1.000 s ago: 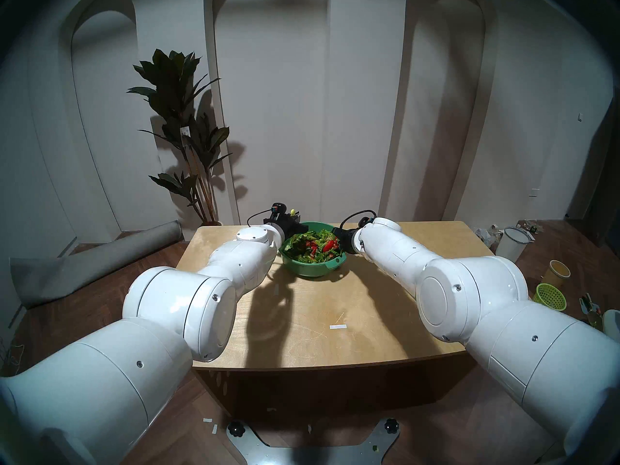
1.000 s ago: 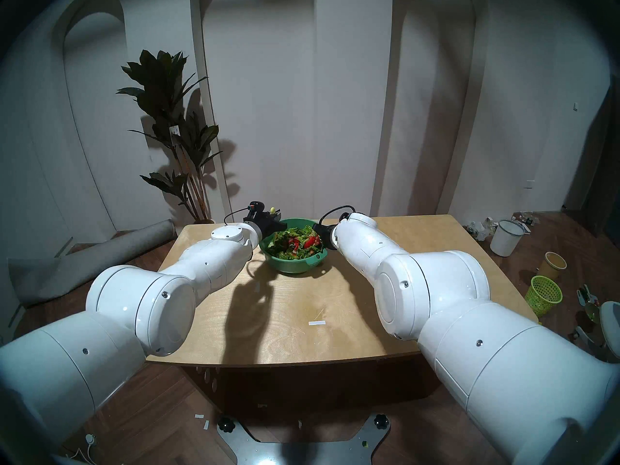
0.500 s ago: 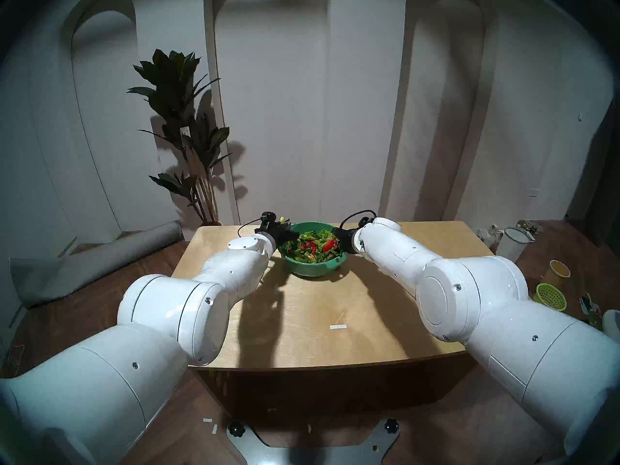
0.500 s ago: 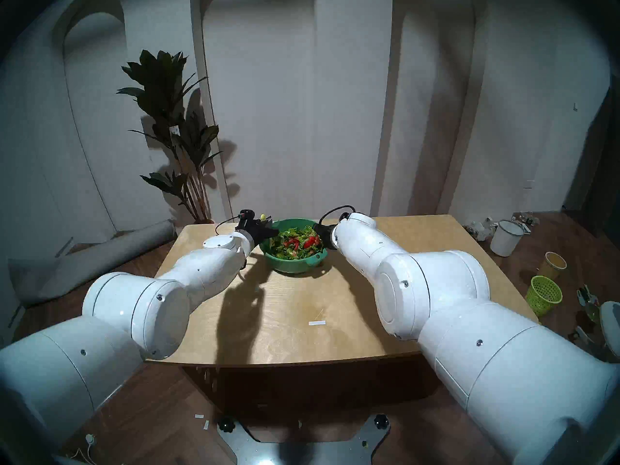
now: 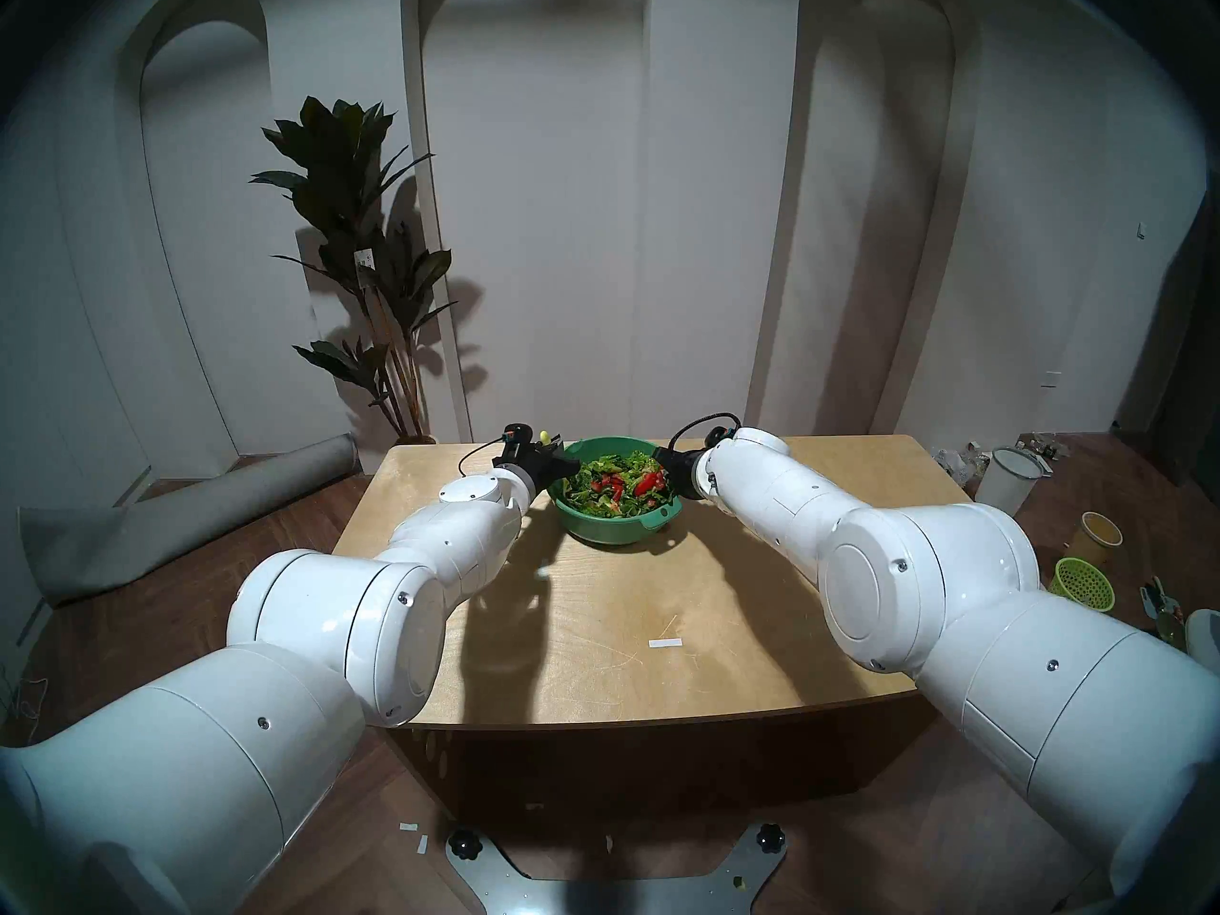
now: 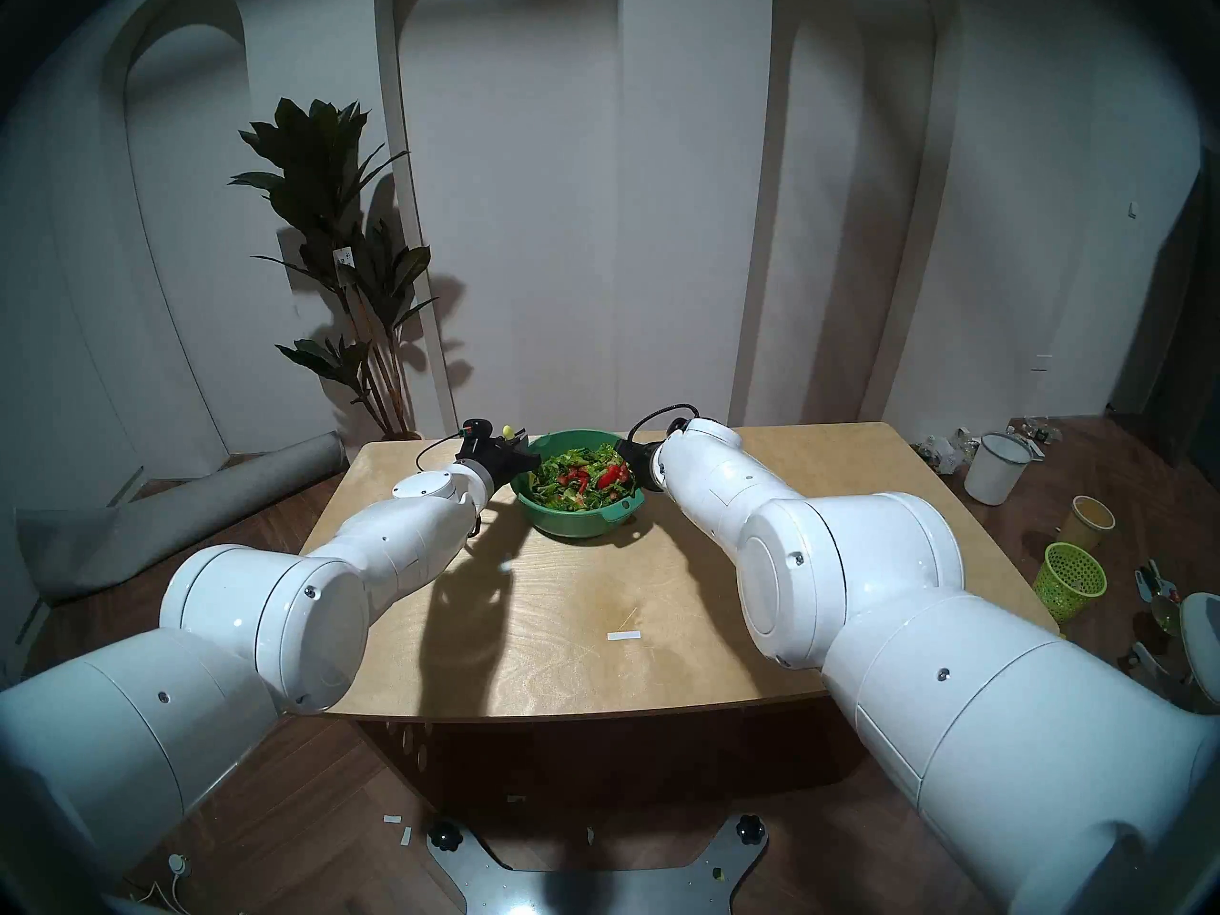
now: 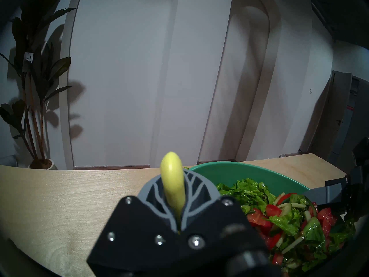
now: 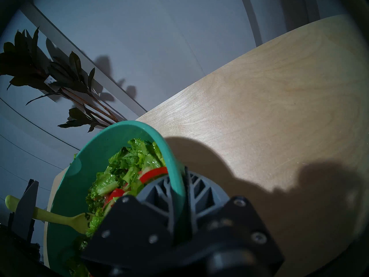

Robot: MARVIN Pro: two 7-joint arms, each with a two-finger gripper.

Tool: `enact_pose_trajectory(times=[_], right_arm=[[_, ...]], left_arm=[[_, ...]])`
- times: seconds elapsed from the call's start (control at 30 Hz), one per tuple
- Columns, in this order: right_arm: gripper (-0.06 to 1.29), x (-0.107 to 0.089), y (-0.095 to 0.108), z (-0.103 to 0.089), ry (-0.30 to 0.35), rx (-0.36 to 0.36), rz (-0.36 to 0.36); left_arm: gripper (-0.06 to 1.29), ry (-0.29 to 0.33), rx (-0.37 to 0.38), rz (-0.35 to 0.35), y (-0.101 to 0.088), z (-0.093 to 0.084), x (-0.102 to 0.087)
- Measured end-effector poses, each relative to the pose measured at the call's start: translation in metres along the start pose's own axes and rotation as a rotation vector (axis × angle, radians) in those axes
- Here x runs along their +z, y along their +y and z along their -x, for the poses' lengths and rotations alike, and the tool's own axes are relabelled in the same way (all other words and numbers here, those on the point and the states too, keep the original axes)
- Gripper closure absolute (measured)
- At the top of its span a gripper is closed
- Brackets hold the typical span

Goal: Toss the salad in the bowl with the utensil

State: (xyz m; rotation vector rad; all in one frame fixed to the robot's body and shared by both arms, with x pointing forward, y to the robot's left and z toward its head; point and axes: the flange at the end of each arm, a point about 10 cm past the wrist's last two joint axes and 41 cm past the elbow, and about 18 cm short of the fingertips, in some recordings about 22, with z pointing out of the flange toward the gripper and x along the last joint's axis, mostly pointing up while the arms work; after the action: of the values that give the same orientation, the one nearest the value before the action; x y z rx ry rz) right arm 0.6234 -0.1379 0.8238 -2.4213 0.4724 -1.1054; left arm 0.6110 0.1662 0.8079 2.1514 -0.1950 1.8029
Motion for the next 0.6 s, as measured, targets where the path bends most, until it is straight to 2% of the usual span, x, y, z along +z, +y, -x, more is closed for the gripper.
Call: enact_pose_trajectory(times=[0.6], right_arm=[[1.13, 0.0, 0.0, 0.0, 0.0, 0.0, 0.0]], left_arm=[[1.25, 0.008, 0.026, 0.075, 0.016, 0.006, 0.001]])
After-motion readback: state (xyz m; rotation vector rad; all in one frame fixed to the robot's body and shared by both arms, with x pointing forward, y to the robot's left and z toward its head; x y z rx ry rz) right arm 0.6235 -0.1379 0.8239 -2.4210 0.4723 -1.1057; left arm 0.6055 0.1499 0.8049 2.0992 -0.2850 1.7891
